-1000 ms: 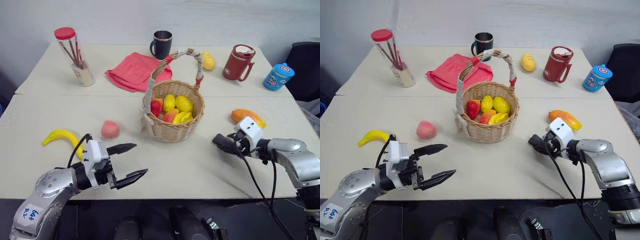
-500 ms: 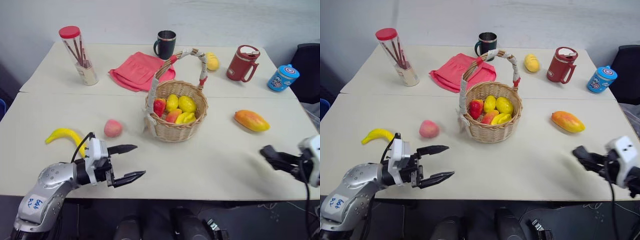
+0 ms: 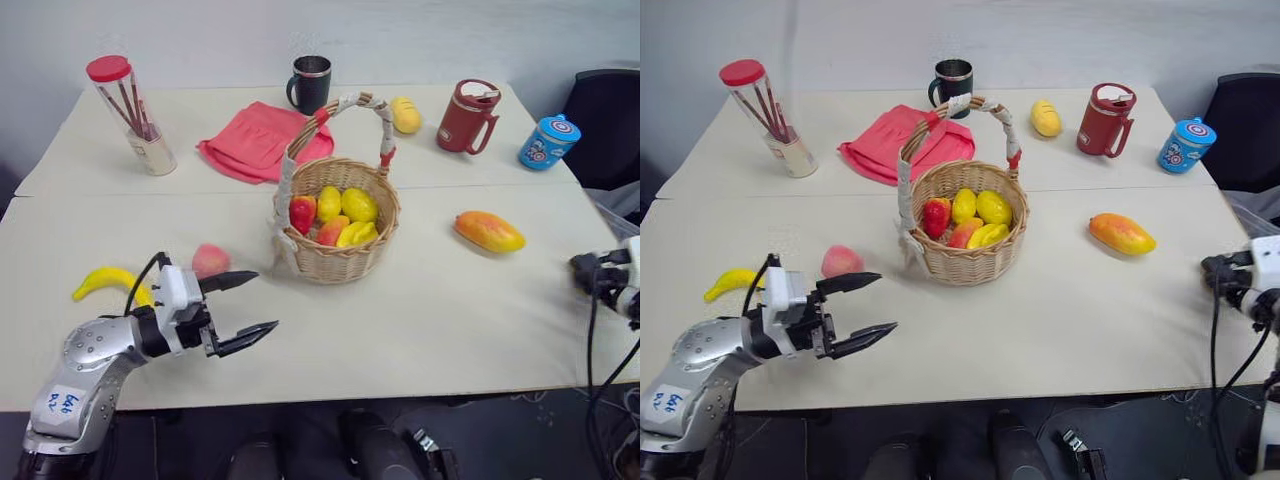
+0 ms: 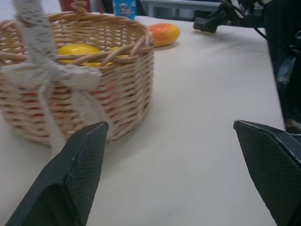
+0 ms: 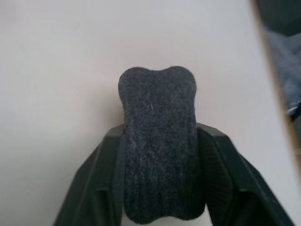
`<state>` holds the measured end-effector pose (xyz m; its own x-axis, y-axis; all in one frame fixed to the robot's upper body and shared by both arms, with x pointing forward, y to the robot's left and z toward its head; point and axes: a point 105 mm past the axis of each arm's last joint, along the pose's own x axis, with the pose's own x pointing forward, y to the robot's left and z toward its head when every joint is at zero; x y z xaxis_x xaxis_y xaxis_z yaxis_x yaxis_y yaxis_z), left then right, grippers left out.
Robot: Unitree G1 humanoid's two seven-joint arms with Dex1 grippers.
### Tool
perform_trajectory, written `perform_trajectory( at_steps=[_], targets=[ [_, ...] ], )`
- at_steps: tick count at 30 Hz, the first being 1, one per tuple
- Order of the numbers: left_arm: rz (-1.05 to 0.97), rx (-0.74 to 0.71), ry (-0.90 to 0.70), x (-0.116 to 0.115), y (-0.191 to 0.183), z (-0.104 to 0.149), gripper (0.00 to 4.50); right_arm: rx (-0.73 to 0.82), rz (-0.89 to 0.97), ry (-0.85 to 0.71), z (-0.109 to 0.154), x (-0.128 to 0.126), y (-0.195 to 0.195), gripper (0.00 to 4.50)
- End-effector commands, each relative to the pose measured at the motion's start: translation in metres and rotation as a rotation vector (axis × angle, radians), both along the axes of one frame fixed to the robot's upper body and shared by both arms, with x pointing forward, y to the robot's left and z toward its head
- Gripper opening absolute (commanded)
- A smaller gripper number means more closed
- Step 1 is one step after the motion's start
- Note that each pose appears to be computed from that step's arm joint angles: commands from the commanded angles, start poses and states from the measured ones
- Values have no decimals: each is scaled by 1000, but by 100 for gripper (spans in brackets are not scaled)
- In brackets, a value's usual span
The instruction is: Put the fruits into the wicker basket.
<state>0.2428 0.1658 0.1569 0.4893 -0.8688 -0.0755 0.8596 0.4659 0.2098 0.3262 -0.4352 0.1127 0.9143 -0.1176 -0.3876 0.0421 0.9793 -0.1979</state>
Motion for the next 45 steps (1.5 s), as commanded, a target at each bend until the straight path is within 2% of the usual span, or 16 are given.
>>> perform_trajectory(
  at_steps=[1,2,4,8,11,15,18,20,21,23,26,28,31,35,37,45],
  targets=[
    [36,24,-29,-2,10,5,450,-57,40,-76,15,1,-2,360],
    [49,22,-26,-3,13,4,450,-131,67,-139,27,3,-1,392],
    [65,34,-16,-6,17,3,450,-178,163,-323,54,7,13,446],
    [165,54,13,-20,41,0,450,-241,440,-501,72,1,59,446],
    [342,34,25,-35,77,-5,450,-104,722,-524,65,-14,116,446],
    [609,-14,33,-66,123,-12,450,47,1182,-392,33,-64,208,446],
    [801,-72,43,-90,152,-15,450,91,1340,-441,26,-85,251,446],
    [920,-39,88,-111,171,-27,450,134,1404,-529,27,-95,276,446],
    [970,0,97,-118,179,-31,450,156,1402,-577,31,-95,283,446],
    [1125,-25,165,-135,202,-39,450,177,1391,-623,32,-92,293,446],
    [1285,-66,231,-151,226,-43,450,174,1475,-615,28,-96,303,446],
    [1341,-104,263,-153,233,-40,450,186,1531,-594,26,-98,308,446],
    [1309,-216,280,-125,221,-24,450,173,1534,-596,27,-93,310,446],
    [1213,-341,353,-67,191,-5,450,165,1523,-601,28,-88,312,446],
    [1171,-338,389,-33,174,-1,450,156,1517,-613,29,-84,314,446],
    [1234,-208,558,25,156,-29,450,152,1525,-663,38,-82,329,446]
  ],
)
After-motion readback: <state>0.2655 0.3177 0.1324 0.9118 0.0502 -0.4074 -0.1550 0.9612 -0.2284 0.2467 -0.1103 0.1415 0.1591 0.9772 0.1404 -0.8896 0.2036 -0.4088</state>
